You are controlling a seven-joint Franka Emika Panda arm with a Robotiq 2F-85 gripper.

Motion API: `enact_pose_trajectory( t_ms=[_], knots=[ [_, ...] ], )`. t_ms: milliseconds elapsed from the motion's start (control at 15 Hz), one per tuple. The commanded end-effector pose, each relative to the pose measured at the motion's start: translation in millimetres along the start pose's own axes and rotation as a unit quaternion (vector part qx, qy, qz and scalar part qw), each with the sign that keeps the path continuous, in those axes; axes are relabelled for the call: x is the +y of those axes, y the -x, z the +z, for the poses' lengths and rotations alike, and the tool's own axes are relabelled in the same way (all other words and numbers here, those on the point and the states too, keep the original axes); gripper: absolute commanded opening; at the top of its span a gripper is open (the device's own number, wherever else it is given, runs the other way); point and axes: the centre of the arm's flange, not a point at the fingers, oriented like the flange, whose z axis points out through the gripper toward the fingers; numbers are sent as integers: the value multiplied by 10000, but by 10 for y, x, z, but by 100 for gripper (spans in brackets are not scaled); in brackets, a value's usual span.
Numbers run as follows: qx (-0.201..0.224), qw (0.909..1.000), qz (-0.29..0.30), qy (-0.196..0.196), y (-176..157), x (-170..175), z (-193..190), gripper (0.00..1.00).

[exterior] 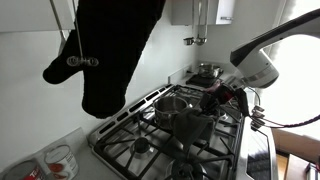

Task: Move the silver pot forwards

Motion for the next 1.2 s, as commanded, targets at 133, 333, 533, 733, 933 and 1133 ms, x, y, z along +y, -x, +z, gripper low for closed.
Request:
enact_pose_trajectory(
  t_ms=[133,333,533,733,933,1133],
  knots=[
    [362,9993,-29,-39,133,-12,-96,3],
    [-40,9997,-191,-162,168,37,-34,3],
    [-565,9972,-404,-285,254,74,47,3],
    [-900,9948,-433,-176,398,116,-40,3],
    [-999,9940,-436,-22,492,144,-200,3],
    [-1152,9917,-571,45,575,119,-312,3]
  ],
)
